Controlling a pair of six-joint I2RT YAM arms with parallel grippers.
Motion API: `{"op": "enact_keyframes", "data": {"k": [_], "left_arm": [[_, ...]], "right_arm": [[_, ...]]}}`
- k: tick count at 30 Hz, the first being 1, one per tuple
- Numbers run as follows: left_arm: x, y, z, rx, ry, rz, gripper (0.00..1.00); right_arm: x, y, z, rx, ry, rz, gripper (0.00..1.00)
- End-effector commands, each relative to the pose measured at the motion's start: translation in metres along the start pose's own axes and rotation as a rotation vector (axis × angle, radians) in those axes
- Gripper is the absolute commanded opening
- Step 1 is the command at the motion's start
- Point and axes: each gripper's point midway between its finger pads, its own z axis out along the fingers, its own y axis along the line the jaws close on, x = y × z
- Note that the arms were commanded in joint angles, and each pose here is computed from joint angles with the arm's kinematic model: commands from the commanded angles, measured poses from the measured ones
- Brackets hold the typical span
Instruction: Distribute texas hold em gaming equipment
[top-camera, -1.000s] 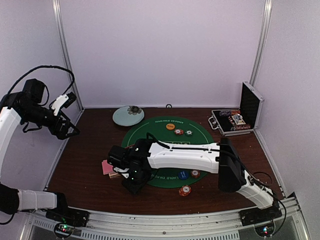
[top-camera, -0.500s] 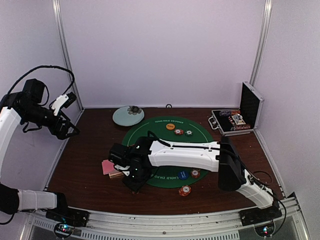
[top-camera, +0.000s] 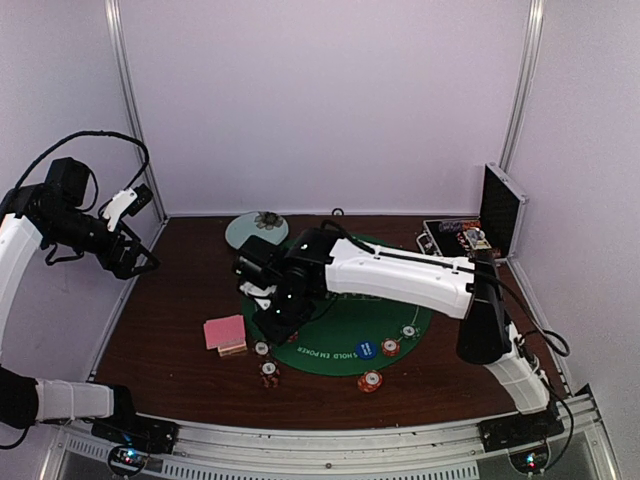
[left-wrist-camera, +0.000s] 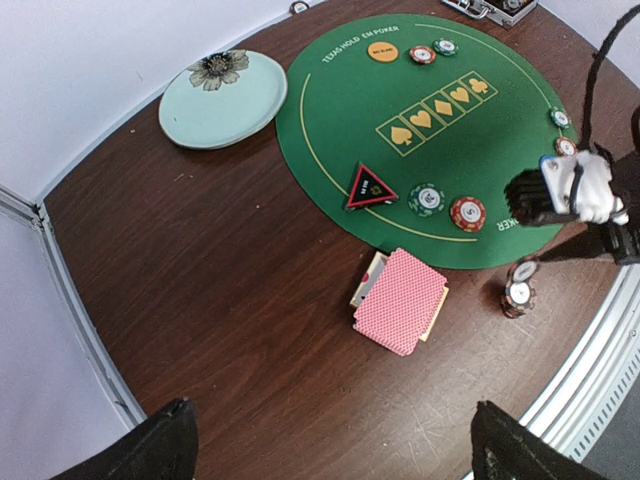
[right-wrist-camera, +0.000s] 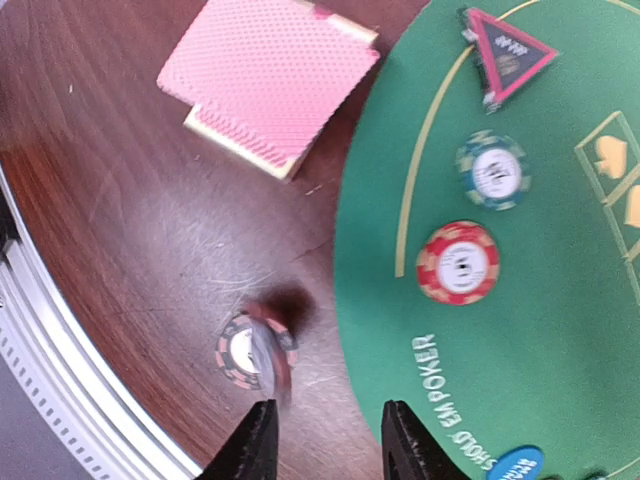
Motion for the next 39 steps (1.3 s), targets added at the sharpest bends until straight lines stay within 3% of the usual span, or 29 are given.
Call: {"op": "enact_keyframes", "data": {"k": [1,16,24,30,34,39], "left_arm": [[0.0,0.003,-0.002,-0.017,-0.004,0.009,0.97],[0.003,0.003,0.002,-0.01,0.008,0.008,0.98],[0.005,0.004,0.006,0.0,0.02,0.005,0.98],[0.007,0.004,0.005,-0.008,0.024,0.008,0.98],[0.007,0.003,0.006,-0.001,0.02,0.007,0.98],[0.007,0.001,0.006,0.005,0.018,0.006,0.98]], "right_arm": [[-0.021,-0.045,-0.04,0.063,-0.078,0.064,0.31],[-0.024,-0.224,-0.023,0.238,-0.062,0.325,0.28],[-0.024,-0.275,0.013,0.267,-0.047,0.416,0.26],[-0.034,-0.248,0.01,0.238,-0.069,0.389,0.28],[-0.039,-0.199,-0.016,0.231,-0.132,0.312,0.36],[-0.03,-0.125,-0.043,0.178,-0.168,0.222,0.38]]}}
